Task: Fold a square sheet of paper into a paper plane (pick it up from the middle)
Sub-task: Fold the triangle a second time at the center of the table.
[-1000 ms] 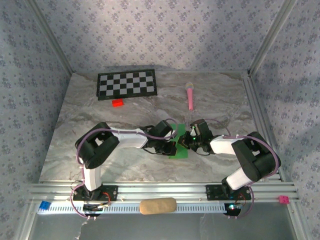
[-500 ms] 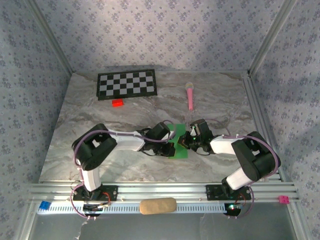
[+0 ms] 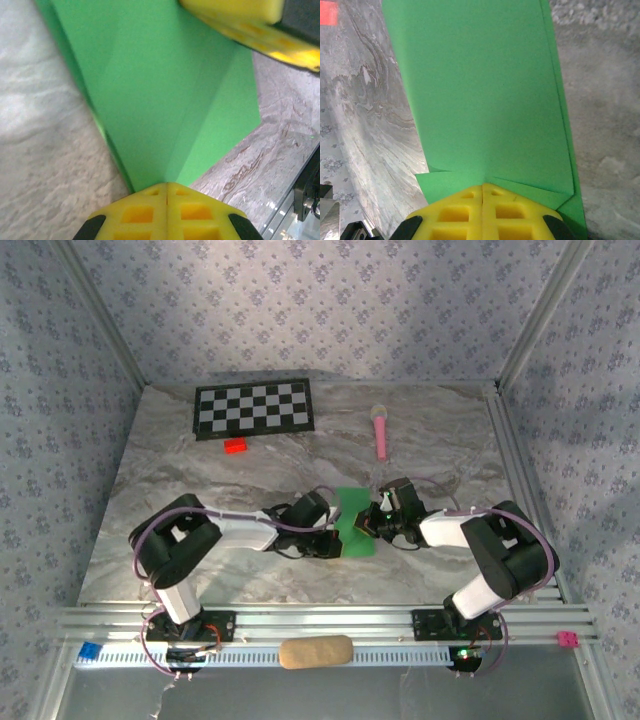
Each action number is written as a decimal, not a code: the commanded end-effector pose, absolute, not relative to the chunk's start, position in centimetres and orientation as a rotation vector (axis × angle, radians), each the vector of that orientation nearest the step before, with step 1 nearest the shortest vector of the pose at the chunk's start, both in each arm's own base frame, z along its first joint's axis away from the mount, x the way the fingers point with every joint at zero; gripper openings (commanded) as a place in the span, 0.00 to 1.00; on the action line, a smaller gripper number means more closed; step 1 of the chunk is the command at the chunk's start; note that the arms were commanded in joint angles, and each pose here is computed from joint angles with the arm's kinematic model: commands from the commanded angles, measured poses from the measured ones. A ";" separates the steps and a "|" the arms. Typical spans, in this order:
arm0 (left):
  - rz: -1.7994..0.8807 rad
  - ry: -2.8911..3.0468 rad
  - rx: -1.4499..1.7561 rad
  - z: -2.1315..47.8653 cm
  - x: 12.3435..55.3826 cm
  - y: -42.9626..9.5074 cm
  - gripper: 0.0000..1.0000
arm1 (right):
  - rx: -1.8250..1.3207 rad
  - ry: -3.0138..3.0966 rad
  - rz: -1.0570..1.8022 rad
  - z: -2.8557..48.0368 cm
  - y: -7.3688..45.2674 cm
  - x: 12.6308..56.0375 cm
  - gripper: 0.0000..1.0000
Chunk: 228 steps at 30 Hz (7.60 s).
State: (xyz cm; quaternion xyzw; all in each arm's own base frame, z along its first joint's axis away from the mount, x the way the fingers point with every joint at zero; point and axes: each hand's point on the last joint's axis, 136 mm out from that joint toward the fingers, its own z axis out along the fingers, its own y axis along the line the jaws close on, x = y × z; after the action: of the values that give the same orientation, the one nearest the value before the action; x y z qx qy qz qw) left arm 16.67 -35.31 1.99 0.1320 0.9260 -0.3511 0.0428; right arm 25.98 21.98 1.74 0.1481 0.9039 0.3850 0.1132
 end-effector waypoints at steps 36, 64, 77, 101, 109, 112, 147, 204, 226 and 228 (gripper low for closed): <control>-0.965 2.967 0.326 -1.0 18.0 -34.5 0.00 | 0.391 2.696 1.016 1.5 20.5 25.1 0.00; -0.867 2.981 0.350 -2.2 17.6 -32.9 0.00 | 0.555 2.690 0.969 -0.7 17.3 26.3 0.00; -0.889 2.974 0.325 -2.2 17.6 -33.0 0.00 | 0.486 2.493 1.028 4.6 17.3 28.1 0.01; -1.068 2.770 0.399 4.8 20.0 -36.7 0.03 | 0.451 2.708 0.893 -0.7 17.8 24.6 0.00; -1.135 2.752 0.459 5.2 21.4 -39.9 0.03 | 0.439 2.708 0.908 -0.6 18.3 24.7 0.00; -1.125 2.791 0.459 4.0 21.5 -40.3 0.03 | 0.437 2.713 0.908 -0.7 18.3 24.7 0.00; -0.833 2.958 0.487 0.0 15.6 -31.5 0.02 | 0.447 2.755 0.869 -1.6 18.1 24.4 0.00; -1.052 2.831 0.418 2.6 14.1 -32.1 0.02 | 0.420 2.749 0.905 -1.4 18.7 24.5 0.00; -1.004 2.782 0.458 4.9 23.3 -35.9 0.02 | 0.287 2.627 0.972 4.4 20.0 26.3 0.07; -0.988 2.794 0.454 4.3 23.5 -35.8 0.02 | 0.306 2.636 0.928 4.5 19.2 25.7 0.08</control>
State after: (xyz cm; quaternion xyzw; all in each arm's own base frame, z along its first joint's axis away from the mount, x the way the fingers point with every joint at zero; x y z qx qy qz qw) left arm 23.49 -36.22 4.83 0.1407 0.9244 -0.3439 0.0857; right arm 26.26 20.24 4.18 0.1060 0.9157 0.3534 0.1594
